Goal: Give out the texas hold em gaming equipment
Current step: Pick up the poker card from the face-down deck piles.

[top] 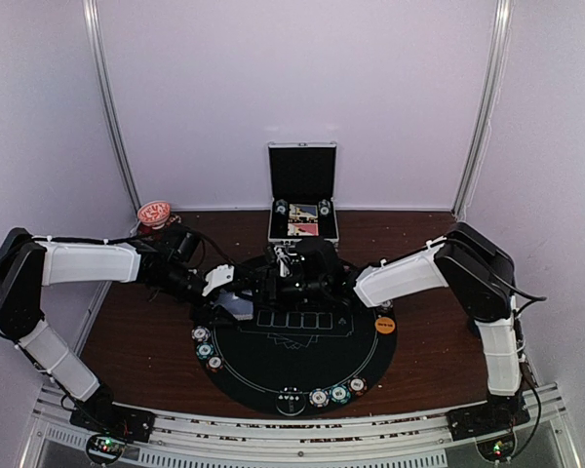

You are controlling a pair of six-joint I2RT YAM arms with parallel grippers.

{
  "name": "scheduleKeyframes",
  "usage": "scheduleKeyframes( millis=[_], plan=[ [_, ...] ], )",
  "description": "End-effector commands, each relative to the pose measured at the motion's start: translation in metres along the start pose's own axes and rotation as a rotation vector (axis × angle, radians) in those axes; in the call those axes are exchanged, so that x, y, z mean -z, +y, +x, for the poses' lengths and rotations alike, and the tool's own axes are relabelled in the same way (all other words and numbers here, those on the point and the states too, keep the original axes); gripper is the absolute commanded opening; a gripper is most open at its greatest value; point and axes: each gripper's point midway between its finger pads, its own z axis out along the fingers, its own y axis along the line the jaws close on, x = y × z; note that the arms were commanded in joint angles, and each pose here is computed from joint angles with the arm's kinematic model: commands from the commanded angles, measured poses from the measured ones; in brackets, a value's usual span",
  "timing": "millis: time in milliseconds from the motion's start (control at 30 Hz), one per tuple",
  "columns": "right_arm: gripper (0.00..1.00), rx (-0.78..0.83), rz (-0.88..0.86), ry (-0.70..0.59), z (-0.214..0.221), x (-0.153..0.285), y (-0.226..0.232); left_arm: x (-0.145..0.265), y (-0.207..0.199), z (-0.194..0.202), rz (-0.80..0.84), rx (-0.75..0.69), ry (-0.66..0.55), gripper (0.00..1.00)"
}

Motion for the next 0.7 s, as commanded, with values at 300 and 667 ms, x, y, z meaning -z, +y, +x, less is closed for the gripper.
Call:
scheduleKeyframes(
  millis=[300, 667],
  plan=[
    [0.61, 0.040, 0.086, 0.040, 0.012, -0.004, -0.018, -0.001, 0.004, -0.002, -0.001, -0.008, -0.017, 0.60],
    [0.54, 0.070, 0.205, 0.022, 0.008, 0.006, -0.033, -0.002, 0.004, -0.002, 0.002, -0.008, -0.017, 0.60]
  ],
)
